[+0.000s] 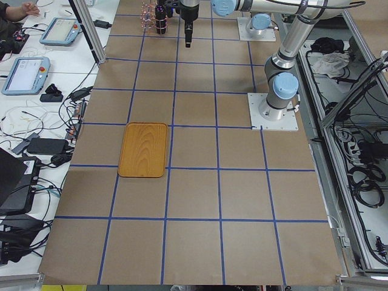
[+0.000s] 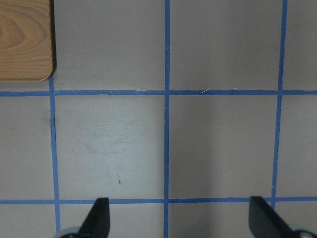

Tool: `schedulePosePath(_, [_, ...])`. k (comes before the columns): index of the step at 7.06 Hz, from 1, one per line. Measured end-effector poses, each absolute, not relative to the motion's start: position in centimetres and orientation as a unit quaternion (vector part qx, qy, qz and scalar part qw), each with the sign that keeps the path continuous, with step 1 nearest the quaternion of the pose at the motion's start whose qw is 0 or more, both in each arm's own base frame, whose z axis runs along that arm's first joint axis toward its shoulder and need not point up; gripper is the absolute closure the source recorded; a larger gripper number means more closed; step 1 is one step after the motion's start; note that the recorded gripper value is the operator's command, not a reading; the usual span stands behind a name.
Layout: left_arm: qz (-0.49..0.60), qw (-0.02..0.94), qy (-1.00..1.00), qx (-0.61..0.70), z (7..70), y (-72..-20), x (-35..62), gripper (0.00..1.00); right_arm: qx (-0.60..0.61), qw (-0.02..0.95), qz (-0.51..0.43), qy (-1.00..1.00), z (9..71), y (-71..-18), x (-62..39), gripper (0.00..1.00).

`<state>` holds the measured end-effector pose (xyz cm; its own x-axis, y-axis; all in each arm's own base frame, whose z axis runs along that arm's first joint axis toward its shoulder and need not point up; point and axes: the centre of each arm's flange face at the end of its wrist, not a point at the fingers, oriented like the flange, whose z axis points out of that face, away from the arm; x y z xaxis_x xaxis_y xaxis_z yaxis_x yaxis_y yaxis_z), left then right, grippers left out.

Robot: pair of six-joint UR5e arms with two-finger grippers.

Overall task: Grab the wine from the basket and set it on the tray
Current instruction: 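Lift the bottle out of the rack with the right gripper, then carry the bottle toward the left gripper with the right gripper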

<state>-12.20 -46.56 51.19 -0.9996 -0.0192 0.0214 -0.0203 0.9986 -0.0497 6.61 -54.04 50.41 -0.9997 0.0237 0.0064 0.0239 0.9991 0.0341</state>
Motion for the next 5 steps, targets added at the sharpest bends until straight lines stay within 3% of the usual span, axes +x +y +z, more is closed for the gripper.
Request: schedulePosePath(5, [0.027, 0.005, -0.999, 0.021, 51.5, -46.7, -10.6, 0.00, -0.069, 0.002, 0.008, -0.998, 43.5, -52.4, 24.7, 1.00])
